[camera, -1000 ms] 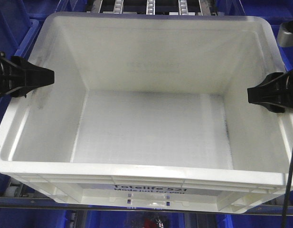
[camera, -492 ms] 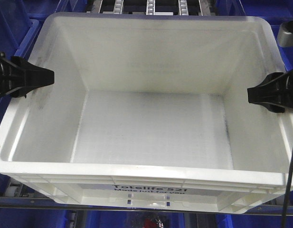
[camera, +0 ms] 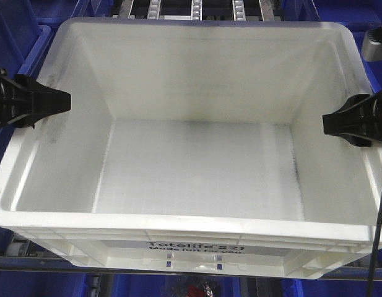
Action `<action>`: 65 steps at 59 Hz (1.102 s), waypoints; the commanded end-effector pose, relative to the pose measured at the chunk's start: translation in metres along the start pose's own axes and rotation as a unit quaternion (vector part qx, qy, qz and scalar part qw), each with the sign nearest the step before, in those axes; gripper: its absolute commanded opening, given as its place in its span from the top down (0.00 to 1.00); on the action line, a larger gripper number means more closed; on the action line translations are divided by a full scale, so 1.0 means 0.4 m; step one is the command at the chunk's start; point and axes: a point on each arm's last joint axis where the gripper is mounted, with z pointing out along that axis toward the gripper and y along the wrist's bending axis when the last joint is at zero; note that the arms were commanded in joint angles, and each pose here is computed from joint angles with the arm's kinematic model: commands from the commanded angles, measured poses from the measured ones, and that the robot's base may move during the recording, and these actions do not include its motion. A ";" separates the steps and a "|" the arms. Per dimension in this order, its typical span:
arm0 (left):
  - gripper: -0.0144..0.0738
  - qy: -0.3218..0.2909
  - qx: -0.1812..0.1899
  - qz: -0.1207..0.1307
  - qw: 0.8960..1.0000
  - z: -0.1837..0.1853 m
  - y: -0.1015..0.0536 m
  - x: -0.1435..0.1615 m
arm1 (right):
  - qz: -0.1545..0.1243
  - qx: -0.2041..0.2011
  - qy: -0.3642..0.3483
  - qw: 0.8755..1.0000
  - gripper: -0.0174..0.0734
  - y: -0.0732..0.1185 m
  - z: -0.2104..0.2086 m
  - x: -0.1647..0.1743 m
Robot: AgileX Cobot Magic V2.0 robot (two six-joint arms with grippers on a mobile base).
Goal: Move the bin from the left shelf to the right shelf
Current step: 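Pull the gripped crate off the roller shelf toward the robot, then hold the crate with both grippers while the base backs away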
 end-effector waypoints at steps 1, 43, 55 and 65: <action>0.84 -0.050 0.049 0.005 0.998 -0.046 -0.051 -0.032 | 0.006 -0.009 -0.103 0.995 0.81 0.008 -0.047 -0.055; 0.84 -0.050 0.049 0.005 0.998 -0.046 -0.051 -0.032 | 0.006 -0.009 -0.103 0.995 0.81 0.008 -0.047 -0.055; 0.84 -0.050 0.049 0.005 0.998 -0.046 -0.051 -0.032 | 0.006 -0.009 -0.102 0.995 0.81 0.008 -0.047 -0.054; 0.84 -0.050 0.049 0.005 0.998 -0.046 -0.051 -0.032 | 0.006 -0.009 -0.100 0.995 0.81 0.008 -0.047 -0.054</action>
